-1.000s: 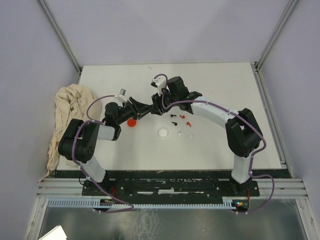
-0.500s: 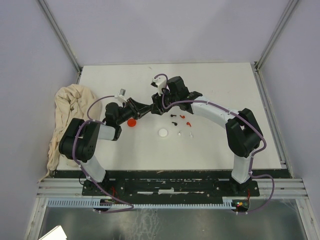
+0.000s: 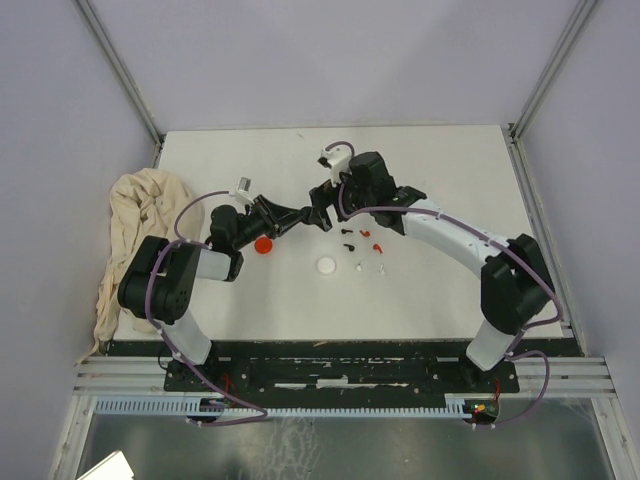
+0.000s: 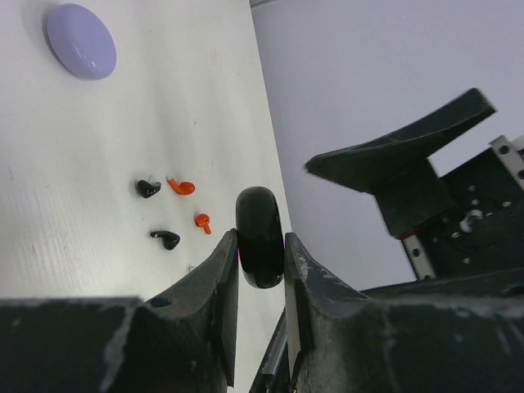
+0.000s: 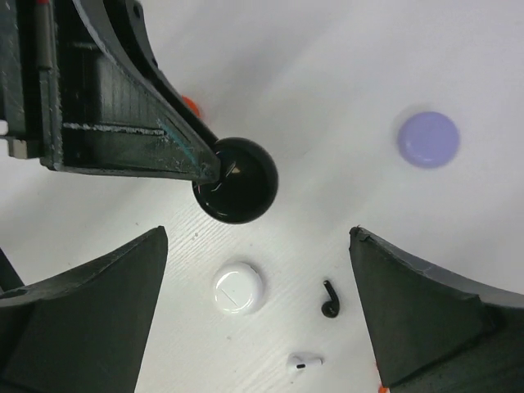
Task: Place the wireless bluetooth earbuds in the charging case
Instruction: Pick up the charging case at the center of the board, then open the charging case.
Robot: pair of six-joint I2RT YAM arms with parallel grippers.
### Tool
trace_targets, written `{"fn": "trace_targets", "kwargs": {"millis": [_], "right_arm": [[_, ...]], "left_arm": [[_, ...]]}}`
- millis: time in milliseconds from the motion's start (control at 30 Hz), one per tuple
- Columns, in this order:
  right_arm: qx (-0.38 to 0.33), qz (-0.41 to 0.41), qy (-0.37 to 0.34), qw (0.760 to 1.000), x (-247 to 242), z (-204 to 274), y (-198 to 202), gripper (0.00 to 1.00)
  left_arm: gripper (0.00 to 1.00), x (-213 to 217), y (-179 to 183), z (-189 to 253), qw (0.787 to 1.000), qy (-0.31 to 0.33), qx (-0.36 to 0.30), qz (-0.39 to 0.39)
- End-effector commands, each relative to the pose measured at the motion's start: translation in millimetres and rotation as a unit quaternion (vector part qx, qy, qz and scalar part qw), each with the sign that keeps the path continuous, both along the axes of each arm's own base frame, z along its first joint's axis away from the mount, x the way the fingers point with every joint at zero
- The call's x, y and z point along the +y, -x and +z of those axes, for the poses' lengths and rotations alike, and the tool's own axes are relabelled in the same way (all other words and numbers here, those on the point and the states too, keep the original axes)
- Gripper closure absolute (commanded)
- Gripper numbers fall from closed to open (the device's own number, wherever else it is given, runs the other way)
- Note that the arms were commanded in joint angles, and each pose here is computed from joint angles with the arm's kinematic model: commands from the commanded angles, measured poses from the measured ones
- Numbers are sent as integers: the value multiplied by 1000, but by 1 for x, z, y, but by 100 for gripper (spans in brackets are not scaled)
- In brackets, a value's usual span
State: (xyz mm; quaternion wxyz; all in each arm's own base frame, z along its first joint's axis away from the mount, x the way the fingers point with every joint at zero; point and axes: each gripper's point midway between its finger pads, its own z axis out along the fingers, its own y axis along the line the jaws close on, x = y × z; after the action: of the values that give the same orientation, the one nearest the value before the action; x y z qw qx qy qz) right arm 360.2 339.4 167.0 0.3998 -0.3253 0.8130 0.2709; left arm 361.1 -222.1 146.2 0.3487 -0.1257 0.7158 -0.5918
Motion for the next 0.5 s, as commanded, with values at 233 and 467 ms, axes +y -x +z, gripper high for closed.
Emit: {"fn": "trace_targets", "kwargs": {"millis": [233, 467], "right_arm": [[-51, -109, -27, 992, -33, 54, -22, 1], [-32, -112, -18, 993, -27, 34, -29, 1]], "left_arm": [[97, -8, 8, 32, 996, 49, -64, -35], [97, -12, 13, 39, 993, 75, -70, -52]]}}
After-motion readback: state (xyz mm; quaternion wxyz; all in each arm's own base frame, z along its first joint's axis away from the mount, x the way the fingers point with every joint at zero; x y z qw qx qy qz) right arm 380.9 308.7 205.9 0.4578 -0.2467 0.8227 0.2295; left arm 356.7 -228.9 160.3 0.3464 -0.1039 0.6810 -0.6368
